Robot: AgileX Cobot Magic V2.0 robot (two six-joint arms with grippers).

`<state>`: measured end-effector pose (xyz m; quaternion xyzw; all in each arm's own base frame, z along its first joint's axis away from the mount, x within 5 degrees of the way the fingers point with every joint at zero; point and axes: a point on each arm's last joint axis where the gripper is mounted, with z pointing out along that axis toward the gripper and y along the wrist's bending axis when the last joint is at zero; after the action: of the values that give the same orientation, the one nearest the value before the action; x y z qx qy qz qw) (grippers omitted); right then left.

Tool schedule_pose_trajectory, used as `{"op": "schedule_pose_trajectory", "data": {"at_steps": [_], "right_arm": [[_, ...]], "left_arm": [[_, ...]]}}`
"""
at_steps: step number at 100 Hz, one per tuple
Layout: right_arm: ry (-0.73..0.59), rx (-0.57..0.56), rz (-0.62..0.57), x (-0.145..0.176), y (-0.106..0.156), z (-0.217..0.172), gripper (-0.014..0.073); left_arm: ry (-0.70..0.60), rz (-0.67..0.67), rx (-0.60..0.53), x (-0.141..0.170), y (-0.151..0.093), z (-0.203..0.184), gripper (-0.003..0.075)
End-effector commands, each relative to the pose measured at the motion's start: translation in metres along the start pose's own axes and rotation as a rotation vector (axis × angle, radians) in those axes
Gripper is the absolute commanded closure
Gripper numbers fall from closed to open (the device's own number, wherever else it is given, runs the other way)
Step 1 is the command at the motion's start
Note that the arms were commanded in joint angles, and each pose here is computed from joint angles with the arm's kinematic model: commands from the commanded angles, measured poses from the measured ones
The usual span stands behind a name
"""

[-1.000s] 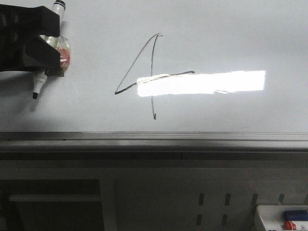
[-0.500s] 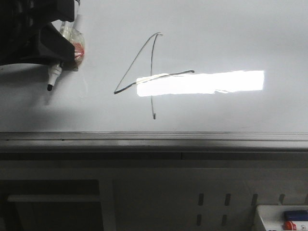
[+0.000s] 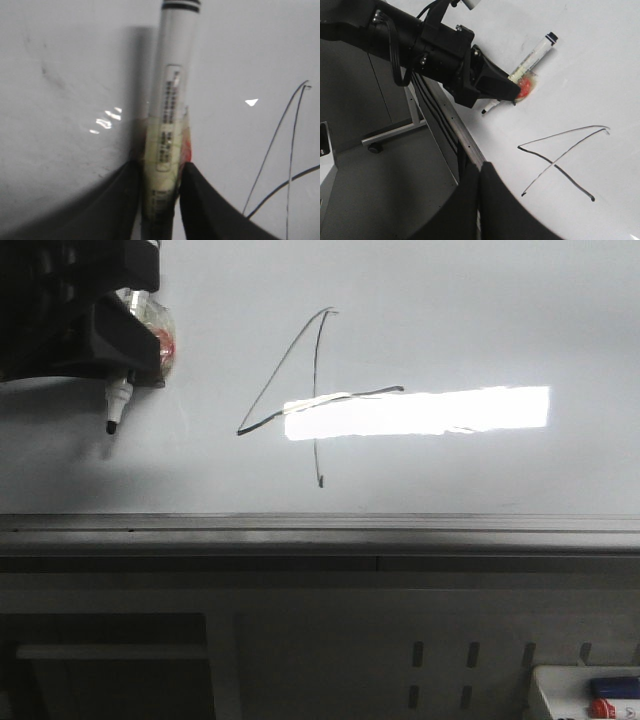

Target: Write number 4 on whiteboard

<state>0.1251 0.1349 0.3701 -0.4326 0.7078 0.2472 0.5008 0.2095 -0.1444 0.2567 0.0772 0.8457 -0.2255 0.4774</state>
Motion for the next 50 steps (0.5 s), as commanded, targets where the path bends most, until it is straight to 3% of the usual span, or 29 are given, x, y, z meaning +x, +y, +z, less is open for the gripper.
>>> {"op": "schedule_pose_trajectory", "data": {"at_steps": [1,9,35,50], "right_arm": [[-0.083,0.036,0.016,-0.013,-0.003,-0.008,0.0651],[-0.083,0.036,0.016,-0.013,-0.003,-0.008,0.0651],[-0.090,0.042,0.016,-0.014,-0.003,-0.008,0.0651],[-0.215,0.110,0.005,-0.024,-0.003,-0.029,0.0649]], "left_arm": [[-0.068,-0.040,-0.031,-0.011,0.001,0.000,0.0353],[-0.081,-0.050,-0.042,-0.013,0.003,0.000,0.0289],[-0.110,-0.055,-0.039,-0.017,0.002,-0.006,0.0287],[-0.168,-0.065,0.025,-0.029,-0.004,-0.030,0.0288]]}}
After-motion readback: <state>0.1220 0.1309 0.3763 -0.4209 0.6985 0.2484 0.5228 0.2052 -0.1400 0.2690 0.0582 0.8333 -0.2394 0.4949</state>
